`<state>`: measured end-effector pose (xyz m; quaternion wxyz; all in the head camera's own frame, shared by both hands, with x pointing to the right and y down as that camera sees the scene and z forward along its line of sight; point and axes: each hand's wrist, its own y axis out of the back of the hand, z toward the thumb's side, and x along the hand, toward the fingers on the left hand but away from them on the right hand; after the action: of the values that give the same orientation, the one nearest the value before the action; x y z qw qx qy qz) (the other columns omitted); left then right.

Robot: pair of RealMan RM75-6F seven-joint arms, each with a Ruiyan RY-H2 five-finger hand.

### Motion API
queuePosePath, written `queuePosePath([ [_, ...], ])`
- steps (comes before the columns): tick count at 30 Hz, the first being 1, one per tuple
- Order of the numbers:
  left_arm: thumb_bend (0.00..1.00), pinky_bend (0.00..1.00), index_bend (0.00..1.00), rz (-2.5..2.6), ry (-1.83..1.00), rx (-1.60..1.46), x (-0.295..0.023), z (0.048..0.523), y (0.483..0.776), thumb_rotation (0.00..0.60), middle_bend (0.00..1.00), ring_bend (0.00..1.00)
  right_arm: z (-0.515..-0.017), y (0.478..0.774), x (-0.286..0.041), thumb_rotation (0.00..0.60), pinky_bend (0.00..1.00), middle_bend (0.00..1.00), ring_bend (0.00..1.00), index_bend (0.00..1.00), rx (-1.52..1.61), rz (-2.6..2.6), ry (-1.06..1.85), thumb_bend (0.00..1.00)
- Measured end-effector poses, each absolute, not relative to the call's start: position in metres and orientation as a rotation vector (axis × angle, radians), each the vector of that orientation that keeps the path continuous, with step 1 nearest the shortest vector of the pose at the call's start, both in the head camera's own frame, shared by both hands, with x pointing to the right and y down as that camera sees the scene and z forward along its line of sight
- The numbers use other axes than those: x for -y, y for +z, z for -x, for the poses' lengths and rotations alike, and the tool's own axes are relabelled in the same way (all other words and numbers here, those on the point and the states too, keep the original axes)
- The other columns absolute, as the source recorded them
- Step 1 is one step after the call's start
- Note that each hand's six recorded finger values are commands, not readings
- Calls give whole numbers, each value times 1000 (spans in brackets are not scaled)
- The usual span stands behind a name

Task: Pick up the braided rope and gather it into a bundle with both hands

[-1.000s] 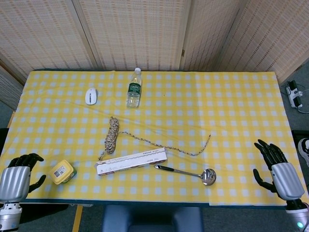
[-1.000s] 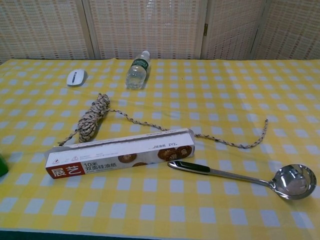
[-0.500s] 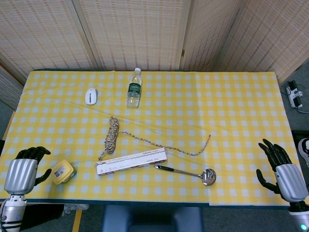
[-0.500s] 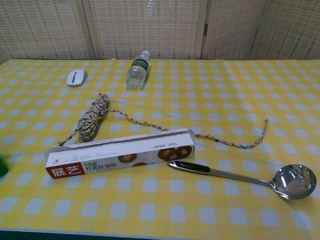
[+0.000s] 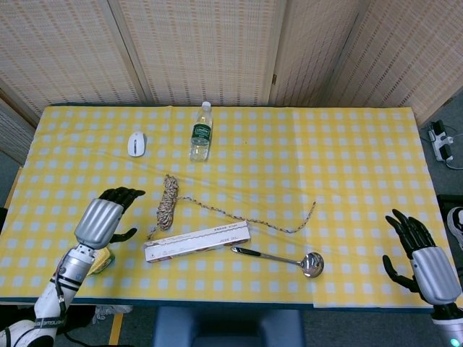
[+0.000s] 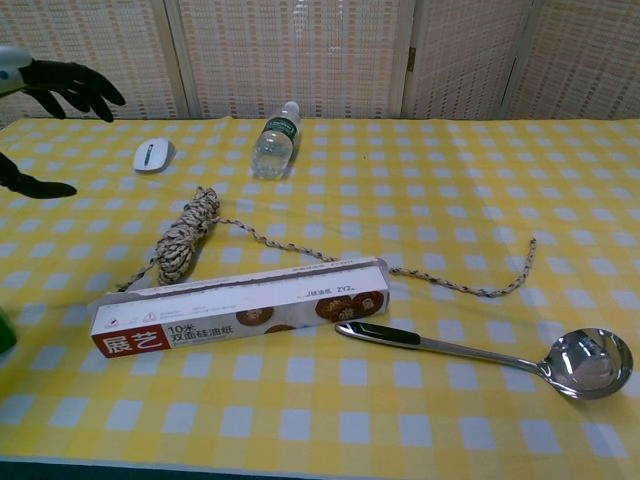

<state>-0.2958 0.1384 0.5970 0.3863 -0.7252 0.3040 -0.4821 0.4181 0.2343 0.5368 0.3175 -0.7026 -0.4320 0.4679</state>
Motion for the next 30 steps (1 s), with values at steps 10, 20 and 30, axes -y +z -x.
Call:
queuePosePath([
  [10, 246, 167, 90, 1932, -1320, -699, -108, 240, 662, 600, 123, 95, -424, 536, -235, 600, 68, 35, 95, 0, 1148, 1839, 1257, 512],
  [20, 246, 161, 67, 1891, -1462, -609, -105, 204, 719, 600, 85, 63, -428, 538, -236, 600, 68, 28, 90, 0, 1157, 1837, 1279, 512],
  [30, 246, 180, 18, 1654, -1628, -498, -109, 227, 749, 600, 57, 56, -429, 540, -237, 600, 68, 28, 89, 0, 1155, 1843, 1283, 512],
])
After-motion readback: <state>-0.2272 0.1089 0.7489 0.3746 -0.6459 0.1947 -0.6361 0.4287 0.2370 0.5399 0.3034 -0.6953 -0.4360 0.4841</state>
